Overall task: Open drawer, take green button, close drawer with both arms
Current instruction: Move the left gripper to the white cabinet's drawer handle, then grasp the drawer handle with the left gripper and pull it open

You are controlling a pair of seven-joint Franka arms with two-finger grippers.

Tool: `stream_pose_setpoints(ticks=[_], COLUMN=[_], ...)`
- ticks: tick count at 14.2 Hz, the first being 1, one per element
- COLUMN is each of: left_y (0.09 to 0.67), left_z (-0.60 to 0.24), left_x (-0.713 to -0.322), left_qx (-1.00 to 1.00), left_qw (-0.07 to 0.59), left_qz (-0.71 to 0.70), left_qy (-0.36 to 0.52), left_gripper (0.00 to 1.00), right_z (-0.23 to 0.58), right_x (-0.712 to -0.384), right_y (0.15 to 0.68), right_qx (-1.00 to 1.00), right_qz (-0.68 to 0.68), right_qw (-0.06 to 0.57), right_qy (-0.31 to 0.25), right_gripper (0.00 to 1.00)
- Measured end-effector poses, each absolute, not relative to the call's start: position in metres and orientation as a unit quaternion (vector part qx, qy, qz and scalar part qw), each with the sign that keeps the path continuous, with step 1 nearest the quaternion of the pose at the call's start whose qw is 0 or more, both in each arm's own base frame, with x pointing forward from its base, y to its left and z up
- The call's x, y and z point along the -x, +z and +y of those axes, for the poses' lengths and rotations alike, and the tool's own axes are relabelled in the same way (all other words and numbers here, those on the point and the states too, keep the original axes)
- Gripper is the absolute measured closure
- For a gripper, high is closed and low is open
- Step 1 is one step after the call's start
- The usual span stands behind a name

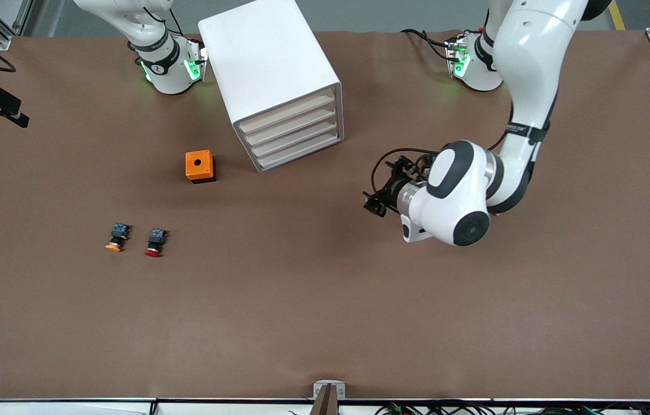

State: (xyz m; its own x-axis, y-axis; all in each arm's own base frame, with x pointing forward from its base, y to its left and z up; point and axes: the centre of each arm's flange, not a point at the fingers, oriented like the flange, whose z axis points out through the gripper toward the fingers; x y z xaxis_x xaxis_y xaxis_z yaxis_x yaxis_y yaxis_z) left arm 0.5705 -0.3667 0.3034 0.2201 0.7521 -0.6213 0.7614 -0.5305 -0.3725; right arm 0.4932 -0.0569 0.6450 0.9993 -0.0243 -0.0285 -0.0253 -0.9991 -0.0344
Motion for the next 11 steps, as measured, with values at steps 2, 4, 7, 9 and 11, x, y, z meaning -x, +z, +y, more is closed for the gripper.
stream_pose_setpoints(ticks=[2,4,7,9,11], left_y=[0.282,0.263,0.224,0.202,0.189], left_z=[-0.384,-0.400,-0.428,-0.445,-0.459], left_x=[-0.569,-0.564,-0.539,-0.525,-0.511], left_qx=[-0.723,-0.661,-0.583,-0.556,-0.545], left_qw=[-0.016,-0.055,-0.150,-0.187,-0.208], left_qz=[0.541,0.592,0.637,0.649,0.644], left_qy=[-0.430,-0.459,-0.481,-0.485,-0.495], left_gripper=[0.00,0.00,0.00,0.01,0.04], right_z=[-0.055,-0.053,-0.051,-0.051,-0.051], right_x=[-0.493,-0.493,-0.493,-0.492,-0.491], right_y=[0.645,0.645,0.646,0.648,0.648], right_qx=[1.000,1.000,1.000,1.000,1.000], right_qz=[0.011,0.008,0.007,0.007,0.007], right_qw=[0.017,0.017,0.017,0.017,0.017], right_qy=[0.015,0.015,0.014,0.012,0.012], right_gripper=[0.00,0.00,0.00,0.00,0.00])
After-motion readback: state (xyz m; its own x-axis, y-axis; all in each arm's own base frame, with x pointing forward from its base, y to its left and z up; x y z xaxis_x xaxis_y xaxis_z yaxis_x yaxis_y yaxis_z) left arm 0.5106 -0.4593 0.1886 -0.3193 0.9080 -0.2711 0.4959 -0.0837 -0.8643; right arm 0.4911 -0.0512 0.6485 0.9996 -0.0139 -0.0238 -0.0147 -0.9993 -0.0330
